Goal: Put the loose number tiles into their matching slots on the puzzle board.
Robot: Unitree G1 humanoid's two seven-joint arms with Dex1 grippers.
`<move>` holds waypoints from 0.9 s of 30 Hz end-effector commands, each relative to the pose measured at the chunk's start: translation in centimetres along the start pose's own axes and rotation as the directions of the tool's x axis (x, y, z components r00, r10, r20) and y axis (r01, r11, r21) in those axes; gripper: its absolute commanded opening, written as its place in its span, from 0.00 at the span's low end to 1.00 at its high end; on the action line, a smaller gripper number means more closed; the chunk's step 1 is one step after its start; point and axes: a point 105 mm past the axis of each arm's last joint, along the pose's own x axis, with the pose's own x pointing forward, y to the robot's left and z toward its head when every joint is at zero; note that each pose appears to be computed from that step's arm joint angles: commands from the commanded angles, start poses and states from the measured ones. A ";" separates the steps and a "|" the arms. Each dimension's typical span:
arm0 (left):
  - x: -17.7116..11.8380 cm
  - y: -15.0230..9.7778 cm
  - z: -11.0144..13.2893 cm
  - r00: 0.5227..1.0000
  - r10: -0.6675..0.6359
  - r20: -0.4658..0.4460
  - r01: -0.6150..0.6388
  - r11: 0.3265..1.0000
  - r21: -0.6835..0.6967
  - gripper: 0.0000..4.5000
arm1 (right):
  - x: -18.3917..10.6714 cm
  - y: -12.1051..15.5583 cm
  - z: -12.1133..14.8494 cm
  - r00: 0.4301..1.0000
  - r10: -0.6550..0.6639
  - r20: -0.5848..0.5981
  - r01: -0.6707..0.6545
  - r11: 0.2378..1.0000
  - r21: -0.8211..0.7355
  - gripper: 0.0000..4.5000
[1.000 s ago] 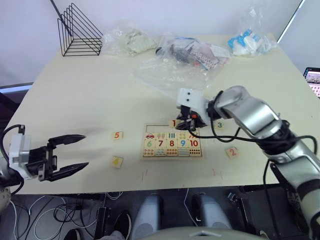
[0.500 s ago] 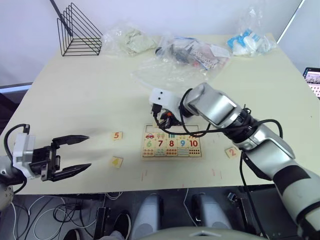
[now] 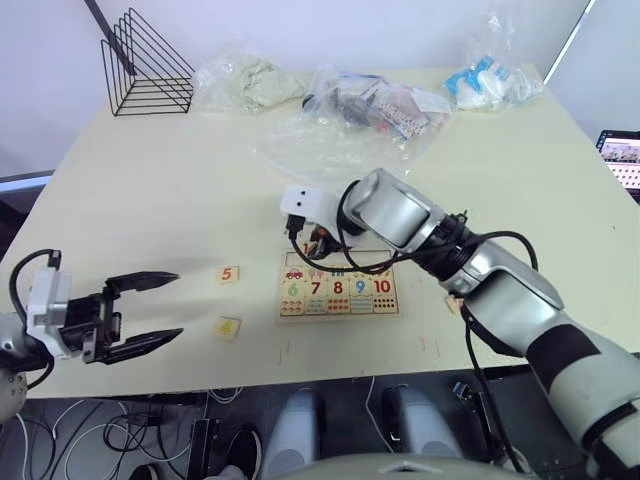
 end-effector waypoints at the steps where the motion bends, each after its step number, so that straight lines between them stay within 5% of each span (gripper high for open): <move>1: 0.0 0.0 0.6 1.000 -0.030 -0.003 0.030 0.999 0.028 1.00 | -0.4 -0.1 1.8 0.999 -0.005 0.032 0.006 0.999 -0.043 0.18; 27: 0.0 0.0 0.4 0.999 -0.033 -0.011 0.033 0.999 0.034 1.00 | 1.3 0.5 2.5 0.999 0.043 0.012 -0.043 0.998 -0.038 0.18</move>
